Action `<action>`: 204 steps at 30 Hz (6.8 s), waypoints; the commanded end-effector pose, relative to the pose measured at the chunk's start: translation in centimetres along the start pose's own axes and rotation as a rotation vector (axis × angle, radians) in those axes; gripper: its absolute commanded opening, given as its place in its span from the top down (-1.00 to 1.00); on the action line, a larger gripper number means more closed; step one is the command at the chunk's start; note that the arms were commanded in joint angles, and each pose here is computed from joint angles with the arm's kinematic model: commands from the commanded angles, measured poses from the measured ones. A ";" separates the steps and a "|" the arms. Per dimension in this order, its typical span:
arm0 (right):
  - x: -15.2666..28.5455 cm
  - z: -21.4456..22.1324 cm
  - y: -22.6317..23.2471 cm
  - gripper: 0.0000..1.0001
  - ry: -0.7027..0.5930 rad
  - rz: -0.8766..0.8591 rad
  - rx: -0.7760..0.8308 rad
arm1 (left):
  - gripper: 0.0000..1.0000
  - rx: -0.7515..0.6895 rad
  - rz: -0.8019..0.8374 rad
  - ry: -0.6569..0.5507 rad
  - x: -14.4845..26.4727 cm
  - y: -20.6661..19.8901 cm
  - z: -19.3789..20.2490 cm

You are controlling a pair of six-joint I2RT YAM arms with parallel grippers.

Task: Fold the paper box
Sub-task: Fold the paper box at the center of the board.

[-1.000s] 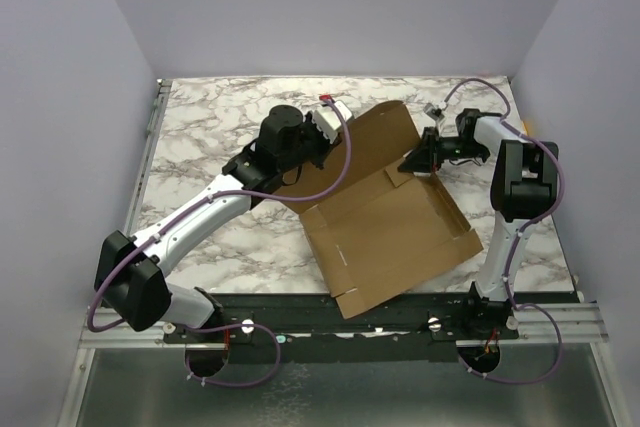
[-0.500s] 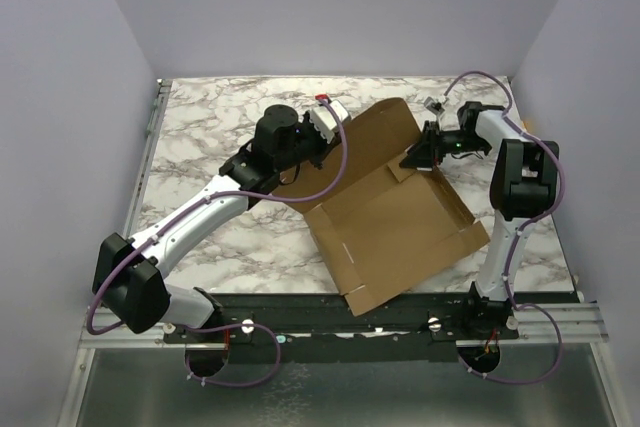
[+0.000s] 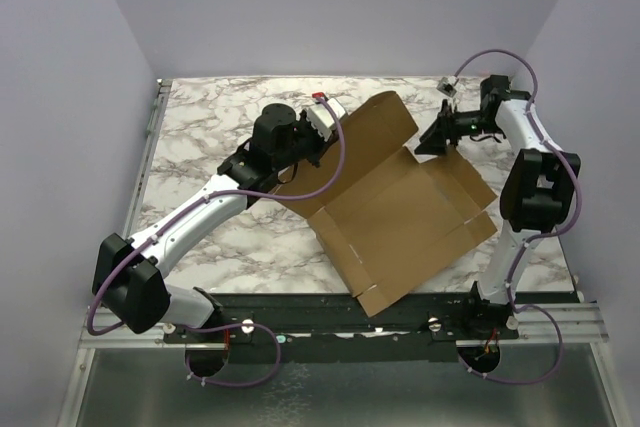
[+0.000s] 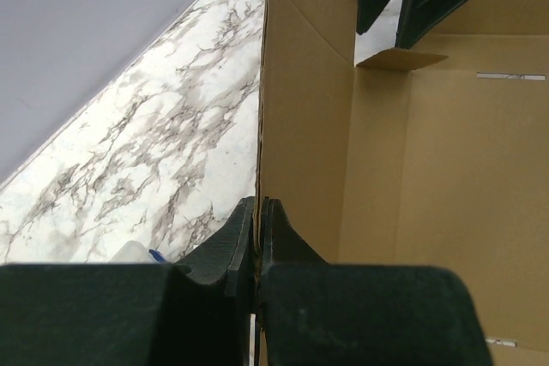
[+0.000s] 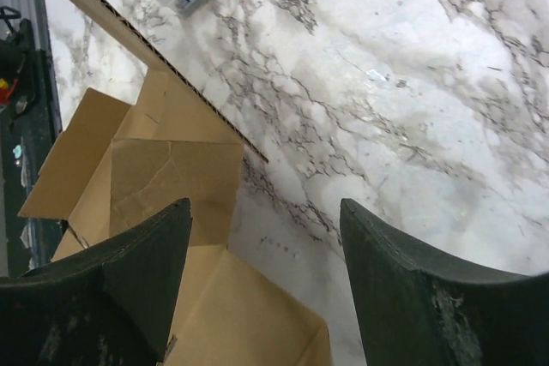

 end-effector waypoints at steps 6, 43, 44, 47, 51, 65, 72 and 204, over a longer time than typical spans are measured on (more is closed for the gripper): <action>3.2 -2.6 0.3 -0.49 -0.026 0.146 0.028 | 1.00 -0.043 -0.037 -0.038 0.6 0.8 -2.2; 7.1 0.5 0.6 0.83 0.065 0.547 -0.013 | 1.00 -0.138 -0.134 0.217 -3.8 -0.7 -7.9; 7.3 0.0 0.9 0.84 0.048 0.552 -0.004 | 1.00 -0.142 -0.133 0.221 -4.0 -1.0 -8.1; 7.8 -1.6 2.0 0.90 -0.002 0.573 0.034 | 1.00 -0.145 -0.138 0.234 -4.5 -1.4 -8.7; 7.9 -2.7 3.3 0.92 -0.044 0.551 0.073 | 1.00 -0.084 -0.117 0.228 -5.2 -2.0 -9.3; 6.2 -2.8 4.6 0.91 0.002 0.564 0.171 | 1.00 0.204 0.087 0.153 -5.9 -3.4 -11.0; 4.5 -2.3 4.7 0.91 0.062 0.596 0.214 | 1.00 0.270 0.148 0.144 -6.9 -3.7 -11.3; 8.1 5.6 2.1 -0.40 0.009 0.512 -0.394 | 1.00 0.539 -0.461 0.241 -2.2 0.1 -1.4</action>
Point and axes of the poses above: each gripper's point midway between its finger pads, its own x axis back along the fingers, its own y axis along the line the jaws close on, z = x × y, the point moved 10 cm from there along x, back along the fingers, and after that the axes turned 1 degree about x, right-handed, at the moved point
